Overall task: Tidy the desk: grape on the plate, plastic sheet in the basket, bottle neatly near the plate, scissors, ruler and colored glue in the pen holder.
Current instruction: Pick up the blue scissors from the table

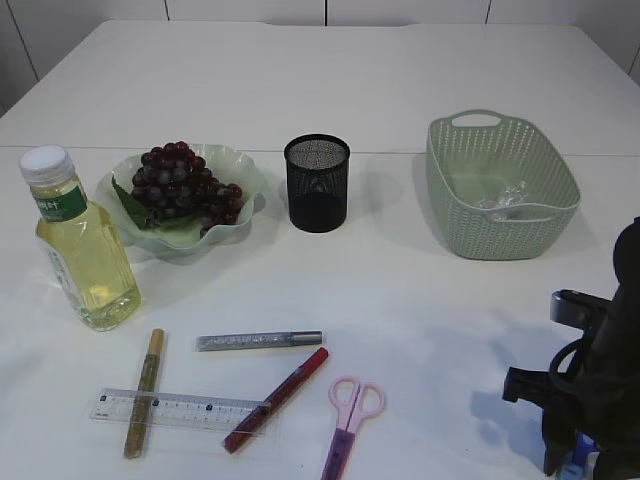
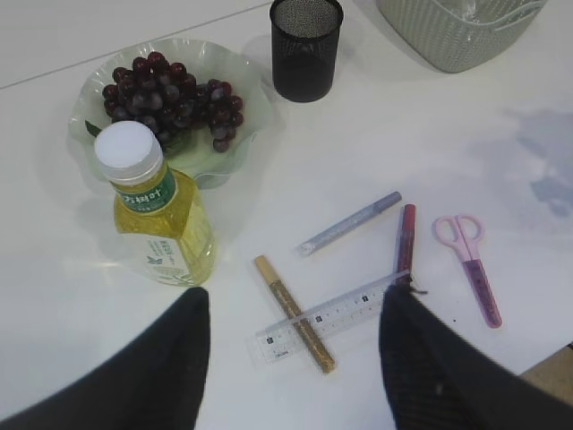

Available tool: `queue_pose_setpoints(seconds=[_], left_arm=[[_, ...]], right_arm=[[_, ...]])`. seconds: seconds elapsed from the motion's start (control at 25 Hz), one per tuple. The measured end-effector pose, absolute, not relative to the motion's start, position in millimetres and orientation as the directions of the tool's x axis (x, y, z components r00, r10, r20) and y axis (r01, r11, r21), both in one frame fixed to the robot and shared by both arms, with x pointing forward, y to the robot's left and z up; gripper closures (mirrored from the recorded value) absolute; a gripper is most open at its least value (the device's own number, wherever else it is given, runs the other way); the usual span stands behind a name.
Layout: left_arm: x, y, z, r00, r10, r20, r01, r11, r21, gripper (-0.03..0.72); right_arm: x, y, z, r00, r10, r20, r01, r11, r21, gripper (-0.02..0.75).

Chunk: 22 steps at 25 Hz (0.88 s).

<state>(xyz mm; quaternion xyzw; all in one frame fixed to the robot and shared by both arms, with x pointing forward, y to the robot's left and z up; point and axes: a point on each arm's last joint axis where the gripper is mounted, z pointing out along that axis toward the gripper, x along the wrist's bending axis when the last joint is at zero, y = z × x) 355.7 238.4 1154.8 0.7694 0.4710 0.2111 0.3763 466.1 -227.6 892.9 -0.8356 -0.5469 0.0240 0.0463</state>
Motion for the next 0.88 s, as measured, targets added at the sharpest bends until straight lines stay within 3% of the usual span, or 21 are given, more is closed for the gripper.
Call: queue_pose_setpoints(seconds=[0.44,0.88], left_arm=[[355.7,238.4,1154.8,0.467,0.884,-0.030,0.566,-0.273,0.778,0.253],[355.7,238.4,1154.8,0.467,0.884,-0.030,0.566,-0.273,0.778,0.253]], right_arm=[[466.1,-227.6,892.9,0.402,0.916,0.011,0.911,-0.398,-0.104,0.464],[466.0,-227.3,893.0,0.408,0.913,0.013,0.909,-0.404,-0.106,0.470]])
